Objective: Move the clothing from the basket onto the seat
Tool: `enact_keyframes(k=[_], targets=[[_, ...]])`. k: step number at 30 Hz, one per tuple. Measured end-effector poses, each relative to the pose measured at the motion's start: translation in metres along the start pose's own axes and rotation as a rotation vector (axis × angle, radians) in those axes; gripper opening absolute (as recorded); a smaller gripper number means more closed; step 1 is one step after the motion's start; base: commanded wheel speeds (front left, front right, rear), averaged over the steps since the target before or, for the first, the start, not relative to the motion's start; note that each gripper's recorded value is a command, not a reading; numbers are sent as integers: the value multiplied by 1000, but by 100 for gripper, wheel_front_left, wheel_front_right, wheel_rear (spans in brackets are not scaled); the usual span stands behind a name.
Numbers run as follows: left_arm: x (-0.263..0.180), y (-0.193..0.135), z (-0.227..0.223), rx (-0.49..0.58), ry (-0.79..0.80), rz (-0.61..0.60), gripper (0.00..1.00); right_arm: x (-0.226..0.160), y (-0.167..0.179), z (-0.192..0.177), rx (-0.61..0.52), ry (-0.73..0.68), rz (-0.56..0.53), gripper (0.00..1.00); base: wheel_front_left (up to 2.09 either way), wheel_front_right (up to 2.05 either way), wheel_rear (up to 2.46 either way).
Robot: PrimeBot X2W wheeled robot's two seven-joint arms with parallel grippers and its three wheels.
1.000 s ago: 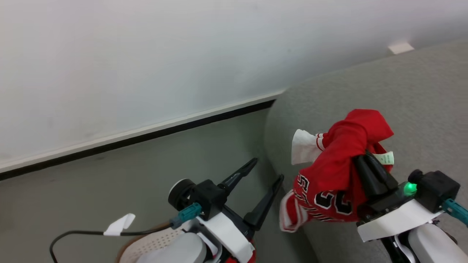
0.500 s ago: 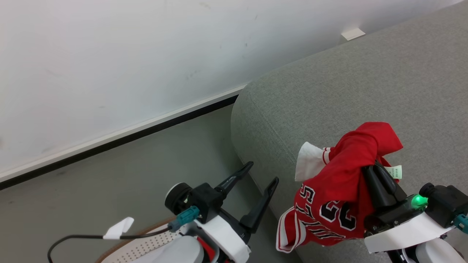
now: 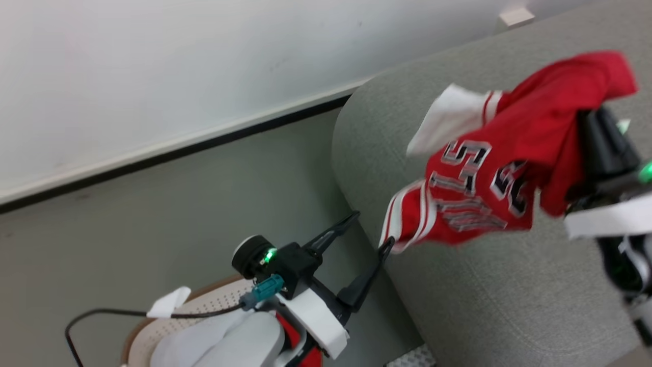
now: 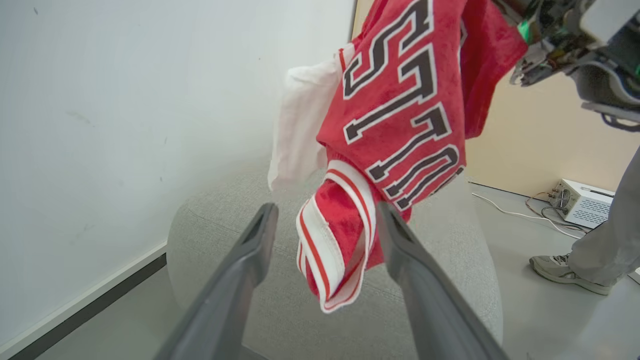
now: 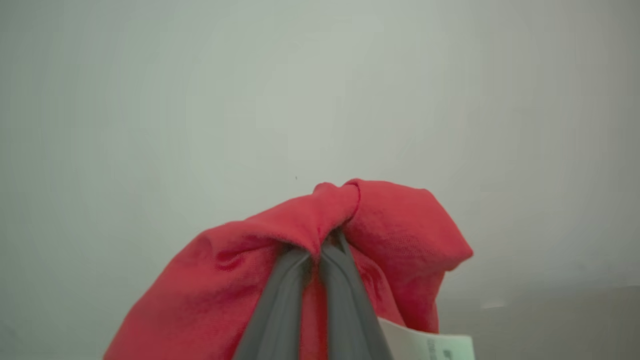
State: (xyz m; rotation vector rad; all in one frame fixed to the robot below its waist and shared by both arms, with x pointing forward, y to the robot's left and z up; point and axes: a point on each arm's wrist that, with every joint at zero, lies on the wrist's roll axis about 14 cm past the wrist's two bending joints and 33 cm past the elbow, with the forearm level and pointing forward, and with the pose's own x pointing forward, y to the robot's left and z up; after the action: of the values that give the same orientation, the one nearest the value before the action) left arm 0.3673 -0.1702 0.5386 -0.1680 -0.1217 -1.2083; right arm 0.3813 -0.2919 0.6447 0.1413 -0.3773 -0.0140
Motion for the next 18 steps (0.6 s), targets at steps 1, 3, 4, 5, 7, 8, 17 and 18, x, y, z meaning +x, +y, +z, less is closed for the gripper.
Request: enact_keyframes(k=[1,3,4,5,7,8,17,18], targets=[[0,3,-2,4,1,0,100,9,-4,2,-9,-3,3,0,0,0,0],[-1,13,-6,14,9,2,100,30,-13,7,-23,-11,2,0,0,0,0],[-2,18,-10,22,17,3,100,40,-19,9,-21,-17,-7,0,0,0,0],[-3,24,-13,25,25,7,100,50,-24,11,-27,-21,-12,0,0,0,0],[-3,36,-17,23,24,19,100,71,-36,12,-32,-27,-30,0,0,0,0],[-3,44,-19,24,26,32,100,81,-42,13,-39,-30,-39,0,0,0,0],[-11,95,-61,-25,62,104,100,155,-102,-24,-109,-1,-176,0,0,0,0],[-14,101,-68,-34,69,117,100,159,-108,-36,-125,22,-191,0,0,0,0]])
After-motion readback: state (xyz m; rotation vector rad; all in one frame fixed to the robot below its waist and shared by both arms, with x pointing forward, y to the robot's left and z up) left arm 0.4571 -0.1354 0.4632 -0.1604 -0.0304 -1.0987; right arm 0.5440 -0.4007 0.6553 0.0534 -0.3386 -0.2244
